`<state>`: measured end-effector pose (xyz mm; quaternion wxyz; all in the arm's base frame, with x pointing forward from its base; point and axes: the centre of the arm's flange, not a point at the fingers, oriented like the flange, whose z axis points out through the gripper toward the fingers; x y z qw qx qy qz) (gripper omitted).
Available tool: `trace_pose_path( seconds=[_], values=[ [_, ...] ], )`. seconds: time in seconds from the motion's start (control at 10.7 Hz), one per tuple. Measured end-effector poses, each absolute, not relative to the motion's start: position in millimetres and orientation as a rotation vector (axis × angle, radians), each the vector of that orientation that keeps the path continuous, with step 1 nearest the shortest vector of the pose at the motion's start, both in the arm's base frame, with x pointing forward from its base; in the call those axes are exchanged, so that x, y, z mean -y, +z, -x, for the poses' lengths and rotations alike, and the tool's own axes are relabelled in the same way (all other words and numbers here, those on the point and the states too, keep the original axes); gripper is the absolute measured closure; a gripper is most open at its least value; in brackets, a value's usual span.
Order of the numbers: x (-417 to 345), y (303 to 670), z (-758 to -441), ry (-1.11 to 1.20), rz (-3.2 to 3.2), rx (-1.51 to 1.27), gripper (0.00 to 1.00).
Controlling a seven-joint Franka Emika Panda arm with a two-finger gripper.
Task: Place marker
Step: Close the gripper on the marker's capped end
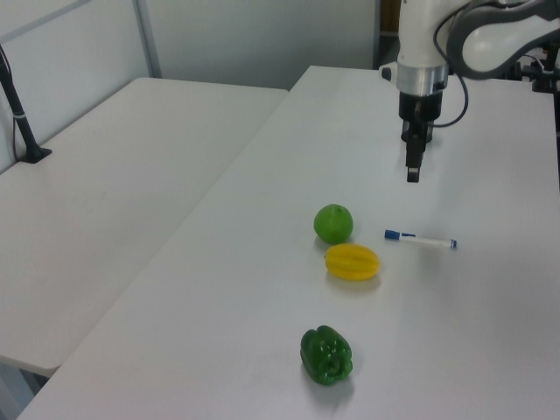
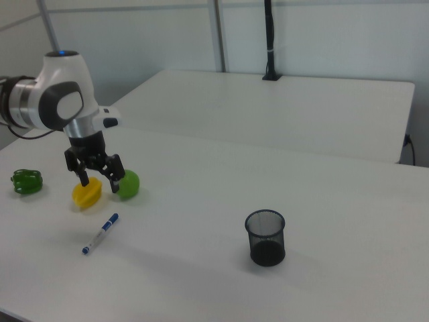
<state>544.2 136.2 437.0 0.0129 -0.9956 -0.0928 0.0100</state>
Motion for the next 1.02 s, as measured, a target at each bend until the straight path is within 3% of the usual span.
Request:
trace_pose_path(
  seconds=[0.47, 0.56, 1.02],
  values=[
    [-160, 356, -544, 0.042, 3.119, 0.221, 0.06],
    [-163, 343, -541, 0.047, 3.126, 0.232, 0.15],
    [-169, 322, -534, 0.066, 3.134, 0.265, 0.3]
  ],
)
